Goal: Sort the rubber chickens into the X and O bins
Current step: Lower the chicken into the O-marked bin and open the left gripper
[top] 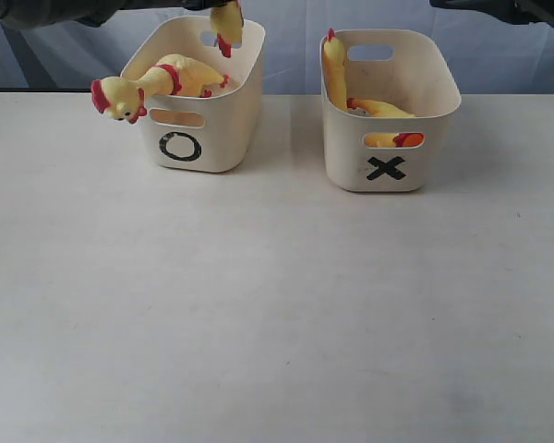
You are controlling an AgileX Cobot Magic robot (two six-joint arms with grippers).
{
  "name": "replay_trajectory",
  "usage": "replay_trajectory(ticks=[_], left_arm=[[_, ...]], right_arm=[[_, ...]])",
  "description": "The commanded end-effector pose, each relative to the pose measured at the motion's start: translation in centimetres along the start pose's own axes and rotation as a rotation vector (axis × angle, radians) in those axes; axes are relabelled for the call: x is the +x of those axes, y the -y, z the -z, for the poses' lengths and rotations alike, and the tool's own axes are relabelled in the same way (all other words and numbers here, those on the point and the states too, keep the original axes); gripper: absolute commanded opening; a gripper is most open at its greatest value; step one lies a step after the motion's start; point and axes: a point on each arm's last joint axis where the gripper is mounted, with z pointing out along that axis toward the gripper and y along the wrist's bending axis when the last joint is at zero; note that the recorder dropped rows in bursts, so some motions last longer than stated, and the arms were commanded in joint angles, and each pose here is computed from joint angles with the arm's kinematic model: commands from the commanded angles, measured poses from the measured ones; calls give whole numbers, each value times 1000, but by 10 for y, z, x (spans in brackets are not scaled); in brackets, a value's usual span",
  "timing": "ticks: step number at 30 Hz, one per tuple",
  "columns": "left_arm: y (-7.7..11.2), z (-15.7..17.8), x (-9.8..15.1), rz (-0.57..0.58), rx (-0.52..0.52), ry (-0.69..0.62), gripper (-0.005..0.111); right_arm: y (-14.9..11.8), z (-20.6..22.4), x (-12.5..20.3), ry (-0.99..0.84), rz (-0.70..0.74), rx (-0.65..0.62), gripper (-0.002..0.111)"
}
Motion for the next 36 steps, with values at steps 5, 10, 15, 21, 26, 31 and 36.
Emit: replay_trajectory(ticks=[5, 10, 15, 21, 26, 31, 36], left_arm=[[-9, -22, 20, 11, -59, 16, 0], [-10, -29, 31, -13, -57, -13, 0], [-13, -35, 46, 50, -35, -81, 0], [-17, -38, 58, 189, -27, -148, 0], [-14, -37, 64, 296, -14, -212, 0], [-6, -33, 72, 283, -23, -327, 0], [1, -30, 79, 341, -57, -422, 0]], right_arm=[[0, 2, 0, 12, 3, 7, 0], [0, 2, 0, 12, 3, 7, 0], [0, 2, 0, 12, 3, 7, 0], [0, 2, 0, 12, 3, 7, 0], [0, 2, 0, 10, 2, 4, 0], [0, 2, 0, 10, 2, 4, 0], [0, 2, 0, 10, 2, 4, 0]])
